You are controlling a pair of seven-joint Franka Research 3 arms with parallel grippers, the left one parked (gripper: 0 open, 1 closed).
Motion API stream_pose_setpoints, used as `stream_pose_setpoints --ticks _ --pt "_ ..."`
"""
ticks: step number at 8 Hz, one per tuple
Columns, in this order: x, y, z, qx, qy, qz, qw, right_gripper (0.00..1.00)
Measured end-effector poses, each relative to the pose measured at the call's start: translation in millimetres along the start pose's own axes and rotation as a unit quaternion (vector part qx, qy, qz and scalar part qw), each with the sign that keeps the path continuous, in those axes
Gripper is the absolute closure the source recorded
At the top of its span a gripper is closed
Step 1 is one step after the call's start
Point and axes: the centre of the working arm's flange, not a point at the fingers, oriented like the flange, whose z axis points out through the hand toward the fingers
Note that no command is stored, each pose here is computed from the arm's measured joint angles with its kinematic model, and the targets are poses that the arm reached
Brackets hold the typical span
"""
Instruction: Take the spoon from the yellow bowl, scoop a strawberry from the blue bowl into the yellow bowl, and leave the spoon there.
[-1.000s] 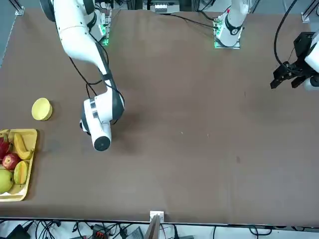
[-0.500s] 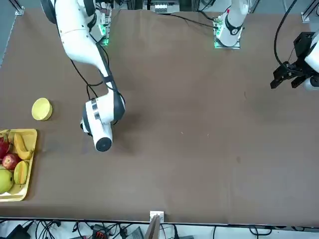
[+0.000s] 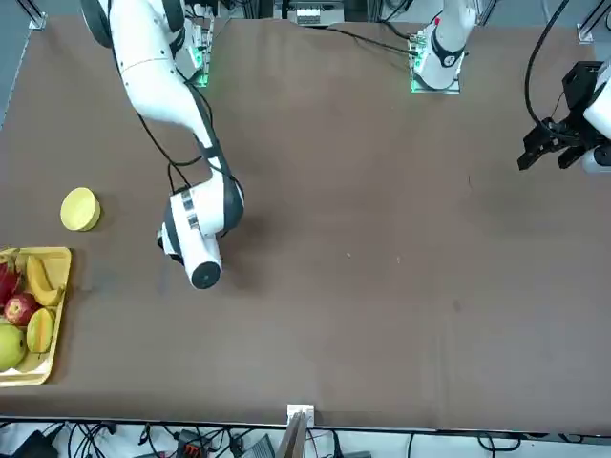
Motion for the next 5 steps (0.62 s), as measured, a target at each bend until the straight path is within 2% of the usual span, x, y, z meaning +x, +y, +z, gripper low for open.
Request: stream_pose_setpoints --ticks 5 --pt "-51 -22 -10 -0.050 0.099 -0.009 0.994 0.88"
